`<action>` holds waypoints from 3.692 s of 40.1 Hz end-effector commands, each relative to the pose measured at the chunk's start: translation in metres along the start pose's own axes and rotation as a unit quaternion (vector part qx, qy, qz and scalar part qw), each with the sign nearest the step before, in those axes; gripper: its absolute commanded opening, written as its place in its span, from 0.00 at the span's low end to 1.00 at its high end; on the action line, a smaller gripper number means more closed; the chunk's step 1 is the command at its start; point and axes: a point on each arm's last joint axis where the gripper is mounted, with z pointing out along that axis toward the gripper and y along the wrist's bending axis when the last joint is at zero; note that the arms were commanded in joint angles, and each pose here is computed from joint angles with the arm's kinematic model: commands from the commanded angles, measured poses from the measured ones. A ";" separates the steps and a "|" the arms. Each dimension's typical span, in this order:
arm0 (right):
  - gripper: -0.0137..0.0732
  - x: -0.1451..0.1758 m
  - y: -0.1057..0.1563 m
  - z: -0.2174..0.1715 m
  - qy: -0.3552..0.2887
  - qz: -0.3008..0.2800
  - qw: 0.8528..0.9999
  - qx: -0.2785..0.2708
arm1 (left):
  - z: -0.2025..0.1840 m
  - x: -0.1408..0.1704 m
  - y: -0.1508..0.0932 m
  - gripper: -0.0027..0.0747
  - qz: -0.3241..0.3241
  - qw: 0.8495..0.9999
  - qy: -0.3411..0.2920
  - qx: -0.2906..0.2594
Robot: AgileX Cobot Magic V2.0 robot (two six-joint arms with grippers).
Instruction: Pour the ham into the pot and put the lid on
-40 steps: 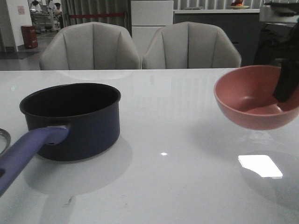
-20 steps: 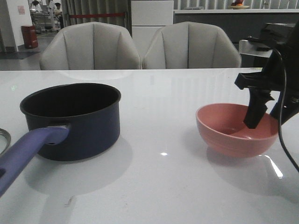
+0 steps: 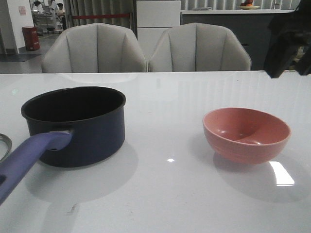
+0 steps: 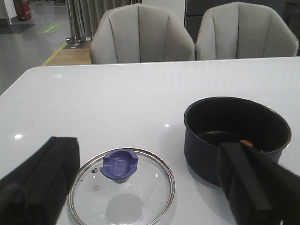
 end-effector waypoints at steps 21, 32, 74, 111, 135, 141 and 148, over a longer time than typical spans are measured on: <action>0.73 0.107 0.069 -0.142 -0.383 -0.069 0.920 -0.038 | -0.005 -0.015 0.000 0.84 -0.003 0.998 -0.055 0.001; 0.73 0.191 0.064 -0.152 -0.448 -0.071 0.890 -0.055 | -0.005 -0.015 0.000 0.84 -0.003 0.998 -0.055 0.001; 0.37 0.238 0.061 -0.131 -0.472 -0.059 0.876 -0.075 | 0.000 -0.034 0.000 0.84 -0.010 0.999 -0.034 0.004; 0.37 0.238 0.061 -0.131 -0.472 -0.059 0.876 -0.075 | 0.205 -0.064 0.008 0.85 -0.077 0.907 0.414 0.008; 0.37 0.238 0.061 -0.131 -0.472 -0.059 0.876 -0.075 | 0.285 -0.034 0.050 0.85 -0.089 0.852 0.514 -0.040; 0.37 0.238 0.061 -0.131 -0.472 -0.059 0.876 -0.075 | 0.294 -0.018 0.053 0.85 -0.090 0.836 0.540 -0.039; 0.37 0.238 0.061 -0.131 -0.472 -0.059 0.876 -0.075 | 0.303 0.001 0.055 0.85 -0.091 0.818 0.567 -0.039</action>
